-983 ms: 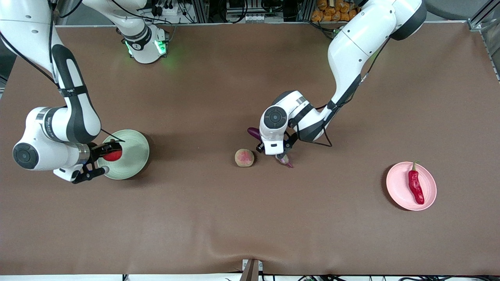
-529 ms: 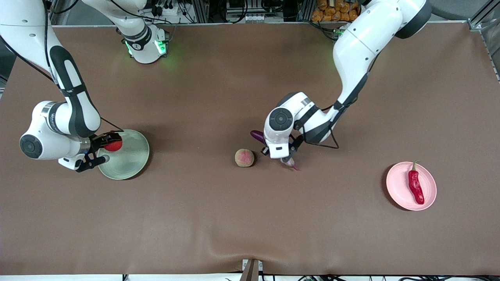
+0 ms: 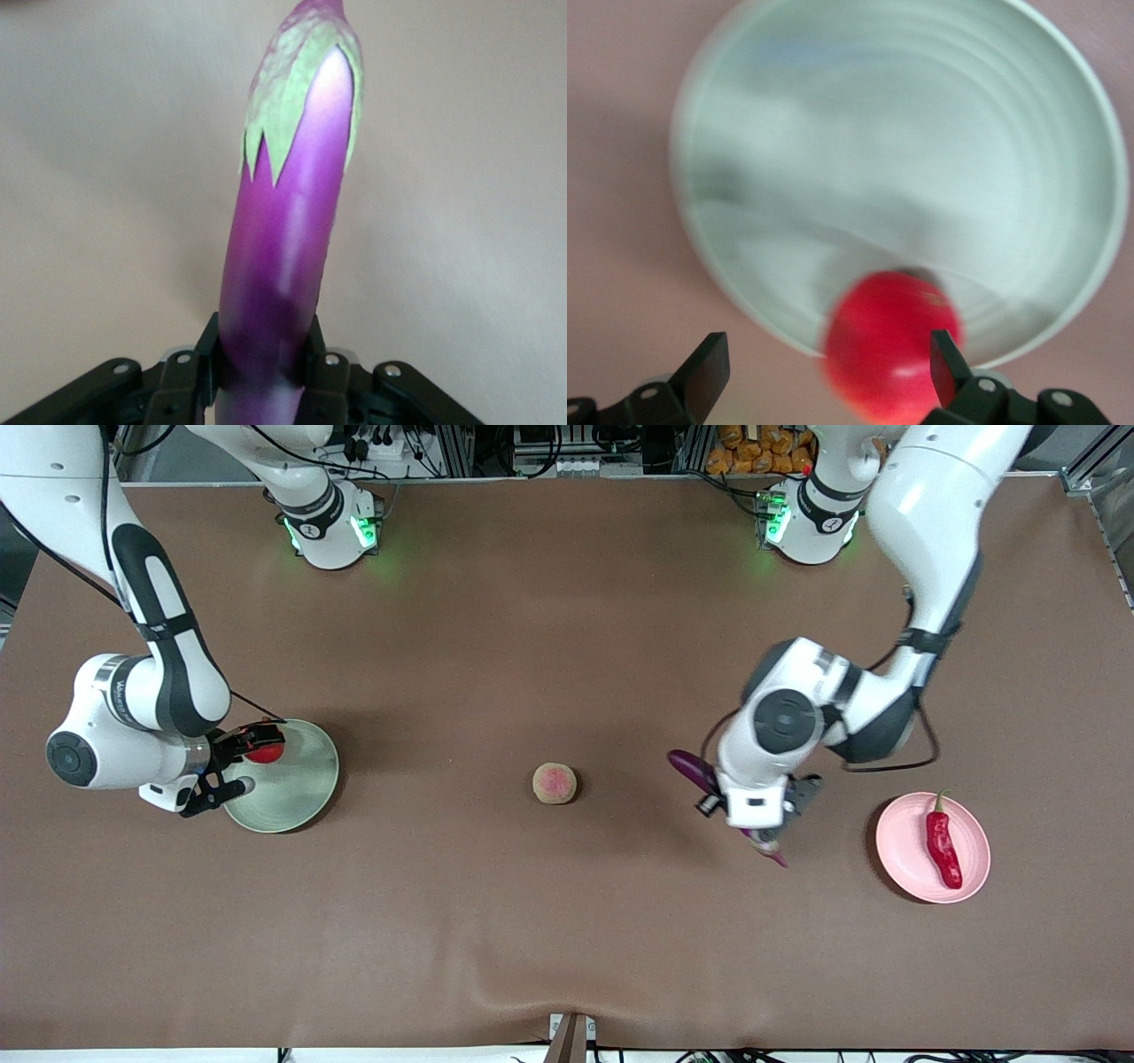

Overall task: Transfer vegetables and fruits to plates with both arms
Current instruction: 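Place the eggplant on the pink plate while the right gripper reaches the peach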

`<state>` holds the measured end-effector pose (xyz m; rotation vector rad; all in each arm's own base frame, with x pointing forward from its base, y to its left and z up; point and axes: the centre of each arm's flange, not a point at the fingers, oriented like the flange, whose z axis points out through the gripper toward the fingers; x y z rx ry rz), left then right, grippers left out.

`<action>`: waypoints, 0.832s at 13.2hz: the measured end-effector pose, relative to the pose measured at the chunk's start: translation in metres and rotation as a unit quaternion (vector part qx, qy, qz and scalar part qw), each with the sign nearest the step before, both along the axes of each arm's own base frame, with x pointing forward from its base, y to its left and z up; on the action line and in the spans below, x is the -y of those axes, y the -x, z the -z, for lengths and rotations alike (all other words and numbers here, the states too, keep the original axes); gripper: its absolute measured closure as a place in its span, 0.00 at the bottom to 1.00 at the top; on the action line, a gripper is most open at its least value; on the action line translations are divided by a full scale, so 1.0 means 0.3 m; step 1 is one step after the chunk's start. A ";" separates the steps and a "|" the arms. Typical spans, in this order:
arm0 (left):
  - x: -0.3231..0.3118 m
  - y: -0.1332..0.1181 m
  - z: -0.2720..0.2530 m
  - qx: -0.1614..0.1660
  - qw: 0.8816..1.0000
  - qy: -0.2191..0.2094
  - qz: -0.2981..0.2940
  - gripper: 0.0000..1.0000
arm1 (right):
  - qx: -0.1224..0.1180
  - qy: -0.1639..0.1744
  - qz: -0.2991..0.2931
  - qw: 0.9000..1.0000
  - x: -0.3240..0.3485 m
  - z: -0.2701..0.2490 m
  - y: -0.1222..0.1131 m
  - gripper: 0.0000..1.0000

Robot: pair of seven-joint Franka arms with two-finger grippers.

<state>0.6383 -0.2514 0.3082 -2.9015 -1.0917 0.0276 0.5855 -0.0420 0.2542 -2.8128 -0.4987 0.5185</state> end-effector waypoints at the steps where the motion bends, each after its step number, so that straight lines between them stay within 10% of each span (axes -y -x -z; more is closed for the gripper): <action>1: -0.090 -0.031 0.004 -0.003 1.000 0.000 0.019 0.62 | -0.005 -0.007 0.012 1.000 -0.042 -0.077 -0.033 0.00; 6: -0.704 -0.138 0.030 -0.026 0.990 0.006 0.137 0.62 | -0.004 0.036 0.141 0.989 -0.588 -0.389 -0.126 0.00; 11: -1.036 -0.150 0.154 -0.025 0.979 -0.002 0.204 0.62 | -0.016 0.053 0.268 0.962 -1.120 -0.342 -0.113 0.00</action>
